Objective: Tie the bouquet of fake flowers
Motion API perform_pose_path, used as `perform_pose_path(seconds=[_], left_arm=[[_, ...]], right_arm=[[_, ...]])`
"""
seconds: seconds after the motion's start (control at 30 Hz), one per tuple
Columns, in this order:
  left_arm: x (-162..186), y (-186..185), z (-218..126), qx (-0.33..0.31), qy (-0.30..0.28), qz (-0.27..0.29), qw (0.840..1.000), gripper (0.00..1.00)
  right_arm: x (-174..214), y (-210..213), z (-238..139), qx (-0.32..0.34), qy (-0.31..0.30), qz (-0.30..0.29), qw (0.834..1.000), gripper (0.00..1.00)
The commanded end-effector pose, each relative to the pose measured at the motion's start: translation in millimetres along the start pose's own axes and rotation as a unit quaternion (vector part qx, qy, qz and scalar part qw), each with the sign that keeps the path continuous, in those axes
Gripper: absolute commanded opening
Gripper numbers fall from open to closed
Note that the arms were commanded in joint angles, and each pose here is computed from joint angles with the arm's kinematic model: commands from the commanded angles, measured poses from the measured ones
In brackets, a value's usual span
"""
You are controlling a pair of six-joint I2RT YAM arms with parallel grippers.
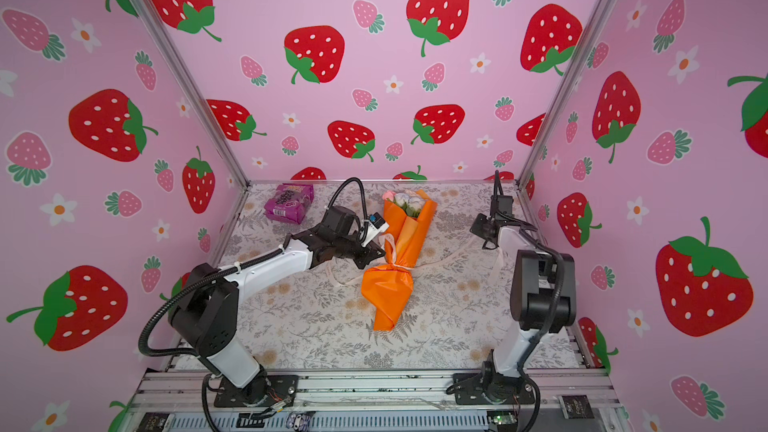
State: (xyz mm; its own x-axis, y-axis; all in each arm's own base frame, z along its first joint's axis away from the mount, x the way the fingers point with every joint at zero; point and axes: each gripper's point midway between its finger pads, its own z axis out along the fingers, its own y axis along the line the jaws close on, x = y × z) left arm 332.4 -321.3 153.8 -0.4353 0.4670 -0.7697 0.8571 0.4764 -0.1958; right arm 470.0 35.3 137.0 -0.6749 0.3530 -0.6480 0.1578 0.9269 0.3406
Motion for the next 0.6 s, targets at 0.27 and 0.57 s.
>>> perform_pose_path(seconds=[0.27,0.57], left_arm=[[-13,-20,-20,-0.02,-0.079,0.076,0.994,0.03],[-8,-31,-25,-0.02,-0.088,0.112,0.99,0.05]], right_arm=[[-3,280,-123,-0.297,-0.054,-0.195,0.933,0.03],[80,336,-84,-0.343,0.083,-0.294,0.888,0.06]])
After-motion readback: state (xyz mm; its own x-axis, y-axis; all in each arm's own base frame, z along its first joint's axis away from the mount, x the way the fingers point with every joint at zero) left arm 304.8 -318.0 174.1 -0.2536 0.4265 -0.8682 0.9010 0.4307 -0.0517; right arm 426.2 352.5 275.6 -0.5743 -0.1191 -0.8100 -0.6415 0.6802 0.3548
